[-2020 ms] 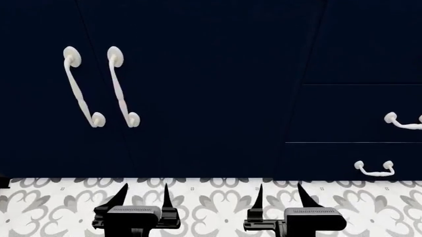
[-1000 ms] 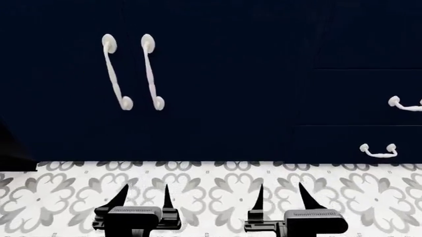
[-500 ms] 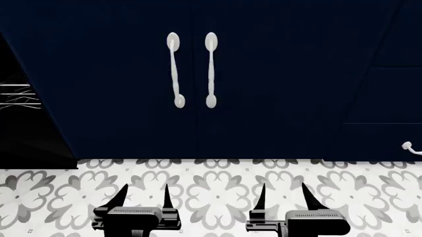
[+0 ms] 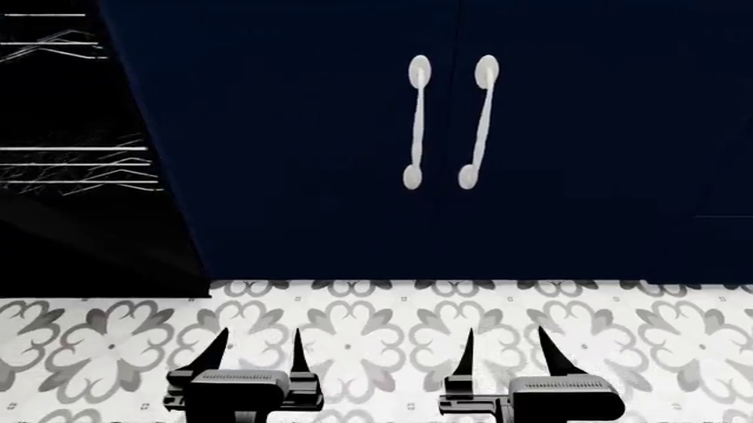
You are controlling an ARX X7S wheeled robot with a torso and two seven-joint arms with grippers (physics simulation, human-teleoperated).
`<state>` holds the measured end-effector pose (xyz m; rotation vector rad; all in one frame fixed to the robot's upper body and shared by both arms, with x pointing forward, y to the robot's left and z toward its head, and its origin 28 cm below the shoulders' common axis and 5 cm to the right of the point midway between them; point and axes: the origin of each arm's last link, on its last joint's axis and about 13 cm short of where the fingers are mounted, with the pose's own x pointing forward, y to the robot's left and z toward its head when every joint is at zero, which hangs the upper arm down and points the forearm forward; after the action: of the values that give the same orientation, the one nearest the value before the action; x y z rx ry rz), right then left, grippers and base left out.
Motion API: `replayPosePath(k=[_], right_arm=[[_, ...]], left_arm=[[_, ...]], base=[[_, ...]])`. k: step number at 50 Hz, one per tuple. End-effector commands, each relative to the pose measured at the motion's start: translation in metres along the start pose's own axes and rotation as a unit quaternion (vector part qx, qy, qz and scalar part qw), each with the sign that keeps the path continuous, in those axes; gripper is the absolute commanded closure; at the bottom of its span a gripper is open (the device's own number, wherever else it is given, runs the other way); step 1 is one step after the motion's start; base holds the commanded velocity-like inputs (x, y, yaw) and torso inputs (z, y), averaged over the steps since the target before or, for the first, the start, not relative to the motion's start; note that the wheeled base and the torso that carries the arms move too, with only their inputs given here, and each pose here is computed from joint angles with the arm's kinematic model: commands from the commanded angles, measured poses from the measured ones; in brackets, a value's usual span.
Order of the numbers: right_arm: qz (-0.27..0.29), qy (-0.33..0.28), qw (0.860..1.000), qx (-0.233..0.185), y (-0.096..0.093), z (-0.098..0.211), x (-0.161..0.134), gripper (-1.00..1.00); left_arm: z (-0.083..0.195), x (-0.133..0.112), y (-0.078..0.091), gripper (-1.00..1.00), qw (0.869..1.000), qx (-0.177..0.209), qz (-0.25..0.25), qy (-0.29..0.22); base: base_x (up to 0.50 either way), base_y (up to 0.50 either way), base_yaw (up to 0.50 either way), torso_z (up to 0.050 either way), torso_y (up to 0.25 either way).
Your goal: Close the dishwasher door
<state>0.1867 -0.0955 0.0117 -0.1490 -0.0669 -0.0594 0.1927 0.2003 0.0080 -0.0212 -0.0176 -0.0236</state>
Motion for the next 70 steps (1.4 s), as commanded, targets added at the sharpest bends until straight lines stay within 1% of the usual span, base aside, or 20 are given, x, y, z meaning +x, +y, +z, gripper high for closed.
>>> replayPosePath(k=[1, 70], right_arm=[[0.001, -0.001, 1.0, -0.003, 0.0001, 0.0009, -0.0007, -1.0], [0.003, -0.001, 1.0, -0.003, 0.0013, -0.0003, 0.0004, -1.0]], left_arm=[[0.0006, -0.0007, 0.0004, -1.0, 1.0, 0.0, 0.0, -0.001], [-0.001, -0.001, -0.0005, -1.0, 1.0, 0.0, -0.001, 0.001]], base=[[-0.04, 0.5, 0.0, 0.0, 0.0], [-0.08, 0.5, 0.0, 0.0, 0.0]])
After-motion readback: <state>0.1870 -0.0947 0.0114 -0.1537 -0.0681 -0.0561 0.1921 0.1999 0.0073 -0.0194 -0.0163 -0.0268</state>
